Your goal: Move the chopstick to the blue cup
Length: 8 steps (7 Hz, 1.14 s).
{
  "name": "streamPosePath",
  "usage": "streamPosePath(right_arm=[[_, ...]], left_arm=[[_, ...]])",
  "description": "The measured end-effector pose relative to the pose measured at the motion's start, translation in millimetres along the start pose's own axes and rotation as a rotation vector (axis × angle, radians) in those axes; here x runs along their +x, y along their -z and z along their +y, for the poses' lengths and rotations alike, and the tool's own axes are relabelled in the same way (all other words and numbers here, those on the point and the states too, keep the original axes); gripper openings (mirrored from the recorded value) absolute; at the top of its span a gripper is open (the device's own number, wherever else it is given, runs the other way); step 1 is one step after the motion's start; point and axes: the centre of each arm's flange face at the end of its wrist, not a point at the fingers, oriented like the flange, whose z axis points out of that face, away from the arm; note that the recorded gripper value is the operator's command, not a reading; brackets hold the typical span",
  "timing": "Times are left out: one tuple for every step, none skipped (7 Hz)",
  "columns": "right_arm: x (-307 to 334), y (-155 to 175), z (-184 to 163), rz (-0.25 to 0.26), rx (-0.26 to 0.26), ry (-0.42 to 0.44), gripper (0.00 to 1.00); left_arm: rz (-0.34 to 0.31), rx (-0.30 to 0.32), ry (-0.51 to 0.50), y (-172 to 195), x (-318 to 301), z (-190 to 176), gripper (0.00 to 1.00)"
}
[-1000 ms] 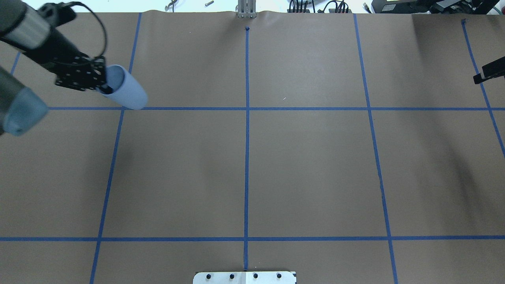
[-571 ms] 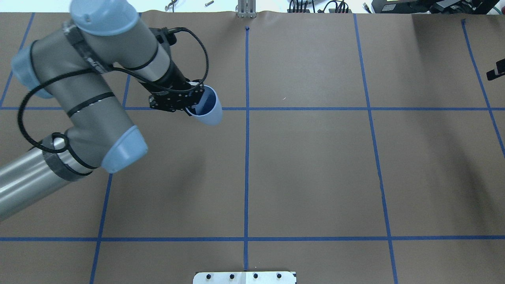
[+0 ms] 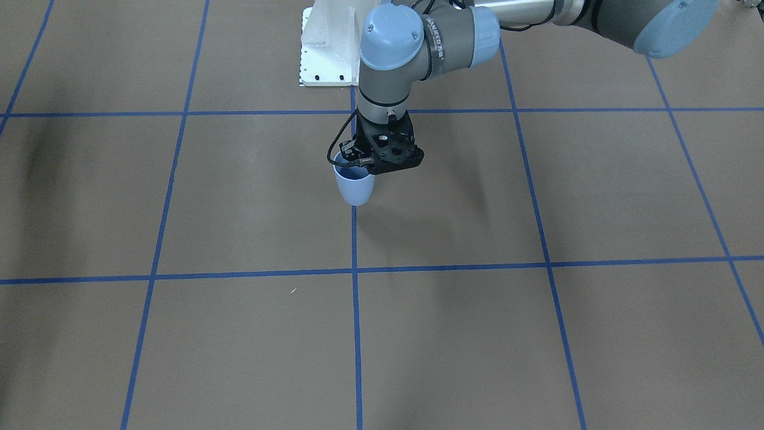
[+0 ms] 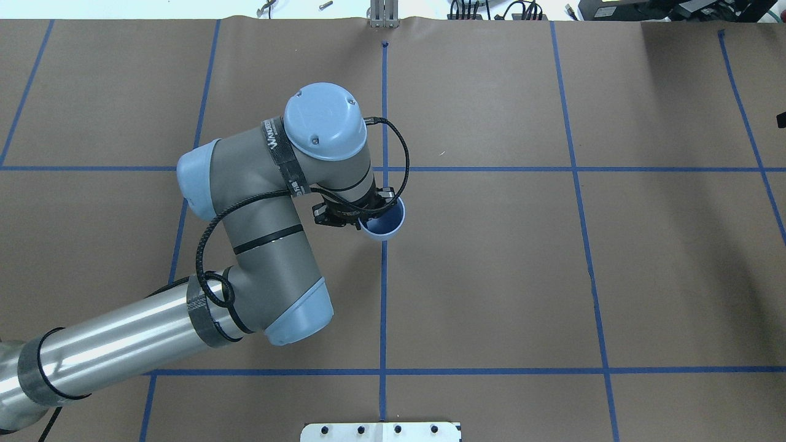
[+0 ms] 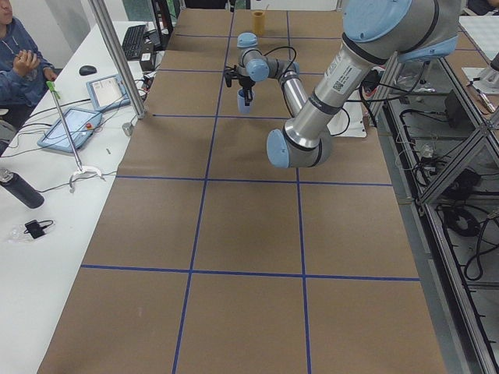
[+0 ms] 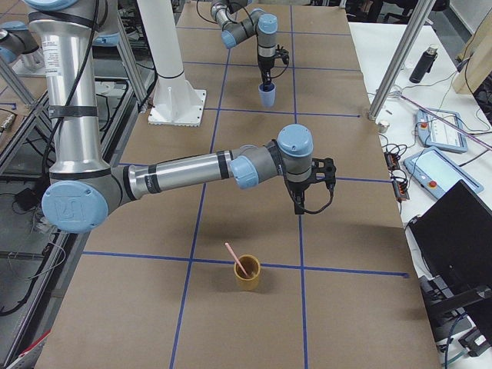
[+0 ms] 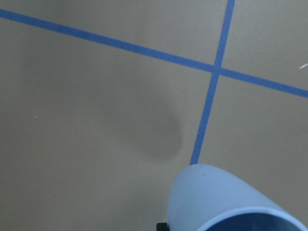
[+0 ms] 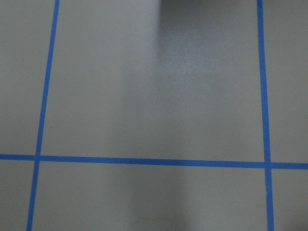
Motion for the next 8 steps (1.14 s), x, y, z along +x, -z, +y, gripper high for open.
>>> streamPosePath(right_arm=[[0.5,-0.2,0.2,-0.001,-0.001,-0.002,1.0],[0.8,-0.5,0.2,-0.001,-0.002,-0.003,1.0],[1.2,-0.9,0.3,-0.001,-0.003,-0.005,1.0],[2.3,-1.8,0.5,-0.001,-0.005,-0.007,1.0],[3.7,-3.0,0.7,0.0,-0.008,-0.01,1.0],[5.4,-4.2,1.4,0.001,-0.011,-0.013,1.0],[7.1,-5.4,2.5,0.001,-0.014,-0.015,1.0],[11.9,-5.1,5.0,0.003,-0.014,-0.02,1.0]], left_arm=[[-0.007,0.007,-0.007,-7.5,1.3,-1.5,0.02],[-0.008,0.011,-0.008,-10.8,1.6,-2.9,0.05],[-0.012,0.012,-0.008,-14.4,1.2,-4.3,0.05],[-0.013,0.011,-0.007,-17.0,1.0,-5.5,0.1],[-0.009,0.01,-0.008,-17.7,1.4,-6.0,0.99],[0.002,0.01,-0.011,-18.2,1.3,-6.2,0.98],[0.018,0.013,-0.014,-17.9,-0.2,-7.2,0.98],[0.052,0.024,-0.015,-6.4,-1.3,-11.2,0.98]])
